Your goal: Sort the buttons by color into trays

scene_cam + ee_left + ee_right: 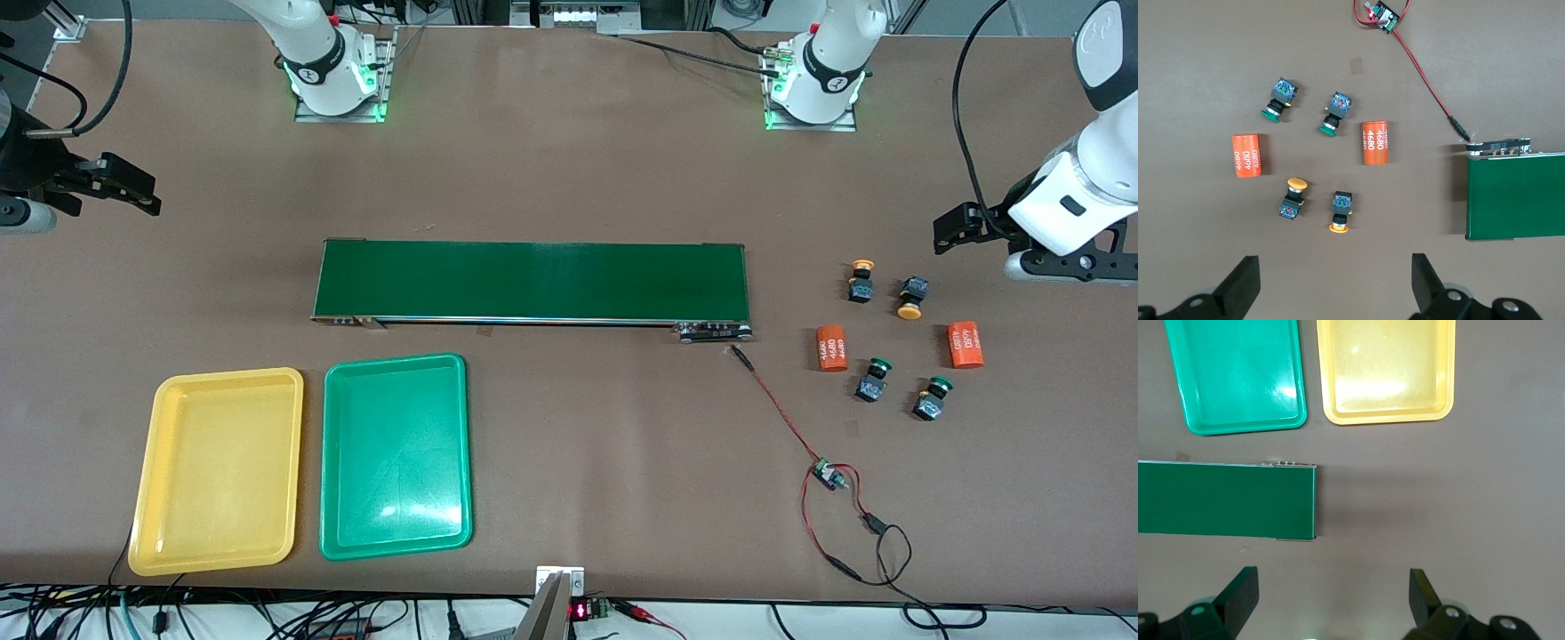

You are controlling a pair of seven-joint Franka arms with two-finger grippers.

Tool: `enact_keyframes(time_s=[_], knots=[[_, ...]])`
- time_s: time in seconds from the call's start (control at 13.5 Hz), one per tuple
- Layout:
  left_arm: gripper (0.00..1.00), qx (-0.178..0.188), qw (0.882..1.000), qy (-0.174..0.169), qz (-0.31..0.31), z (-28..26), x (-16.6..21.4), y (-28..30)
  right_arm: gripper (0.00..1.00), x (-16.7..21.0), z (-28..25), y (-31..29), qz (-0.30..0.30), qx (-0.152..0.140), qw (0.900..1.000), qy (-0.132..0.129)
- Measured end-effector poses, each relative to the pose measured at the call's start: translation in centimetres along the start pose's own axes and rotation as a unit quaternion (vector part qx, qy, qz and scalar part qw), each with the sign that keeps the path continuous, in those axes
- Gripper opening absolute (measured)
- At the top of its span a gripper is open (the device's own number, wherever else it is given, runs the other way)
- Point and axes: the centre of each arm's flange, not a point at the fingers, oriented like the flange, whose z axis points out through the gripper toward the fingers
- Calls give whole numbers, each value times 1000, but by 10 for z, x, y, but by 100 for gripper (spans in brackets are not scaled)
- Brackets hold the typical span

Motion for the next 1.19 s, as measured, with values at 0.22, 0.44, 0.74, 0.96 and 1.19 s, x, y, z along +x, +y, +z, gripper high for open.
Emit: enact_keyframes(time_s=[0.22,0.44,0.74,0.96,1.19], knots=[[100,0,1000,6,0,-5,4,0,100,0,0,0,0,0,1000,0],[100,0,1000,7,0,-5,7,-1,100,0,0,1,0,0,1000,0],[100,-1,1000,0,-4,4,16,-4,100,0,1,1,1,0,1000,0],[100,-2,1000,-14,-8,25,36,-9,100,0,1,1,1,0,1000,0],[100,-4,999,-31,-7,49,55,-10,100,0,1,1,1,0,1000,0]])
